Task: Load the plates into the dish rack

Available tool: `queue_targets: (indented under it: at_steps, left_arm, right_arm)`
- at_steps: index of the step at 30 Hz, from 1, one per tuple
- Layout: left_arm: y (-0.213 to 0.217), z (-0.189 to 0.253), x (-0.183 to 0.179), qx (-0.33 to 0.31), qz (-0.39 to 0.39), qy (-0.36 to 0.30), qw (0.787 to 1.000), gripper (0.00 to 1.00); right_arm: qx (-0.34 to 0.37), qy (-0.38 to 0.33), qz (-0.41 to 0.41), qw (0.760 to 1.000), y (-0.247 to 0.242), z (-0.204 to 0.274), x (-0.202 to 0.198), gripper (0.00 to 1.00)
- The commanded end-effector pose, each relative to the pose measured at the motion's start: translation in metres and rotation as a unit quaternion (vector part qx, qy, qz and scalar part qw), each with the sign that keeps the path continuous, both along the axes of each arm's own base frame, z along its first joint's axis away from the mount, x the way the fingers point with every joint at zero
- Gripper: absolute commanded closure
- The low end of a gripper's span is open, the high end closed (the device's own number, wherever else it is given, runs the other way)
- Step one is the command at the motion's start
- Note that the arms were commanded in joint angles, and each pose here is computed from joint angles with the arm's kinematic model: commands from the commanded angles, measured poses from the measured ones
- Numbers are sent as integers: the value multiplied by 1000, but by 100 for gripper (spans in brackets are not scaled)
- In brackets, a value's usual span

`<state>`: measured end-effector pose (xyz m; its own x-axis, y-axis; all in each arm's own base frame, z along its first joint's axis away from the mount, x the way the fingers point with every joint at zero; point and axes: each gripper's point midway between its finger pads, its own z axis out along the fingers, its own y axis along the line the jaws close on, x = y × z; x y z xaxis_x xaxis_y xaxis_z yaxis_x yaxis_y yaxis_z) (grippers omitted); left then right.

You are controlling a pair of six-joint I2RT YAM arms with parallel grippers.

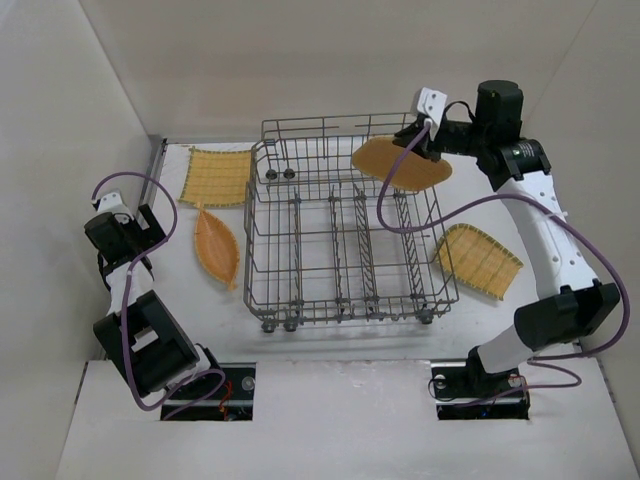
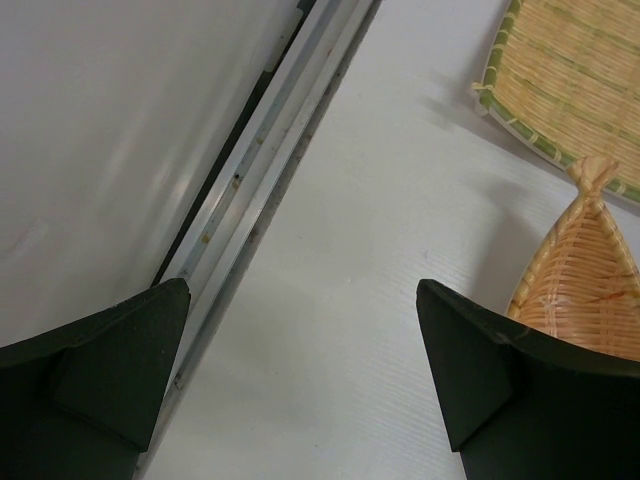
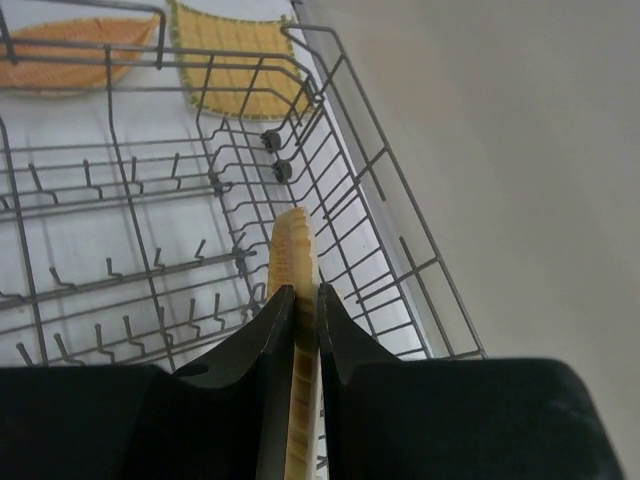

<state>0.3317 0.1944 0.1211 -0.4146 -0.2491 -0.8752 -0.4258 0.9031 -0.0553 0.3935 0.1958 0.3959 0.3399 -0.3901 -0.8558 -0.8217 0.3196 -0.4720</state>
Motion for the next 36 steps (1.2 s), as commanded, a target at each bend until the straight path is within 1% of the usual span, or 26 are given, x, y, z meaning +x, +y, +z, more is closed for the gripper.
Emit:
queue_targets:
  at_steps: [1, 8, 22, 36]
  left_arm:
    - [10, 23, 9, 15, 9, -25, 1000, 0]
    - [11, 23, 8, 16, 12, -24, 1000, 0]
    - [11, 24, 8, 13, 16, -28, 999, 0]
    - [11, 24, 8, 12, 16, -29, 999, 0]
  right_arm:
    - [-28, -119, 65, 990, 16, 35, -16, 100]
    - [-63, -151, 109, 981, 31, 23, -21, 100]
    - [-110, -179, 139, 968, 39, 5, -11, 100]
    - [-127, -153, 122, 972, 43, -23, 9, 100]
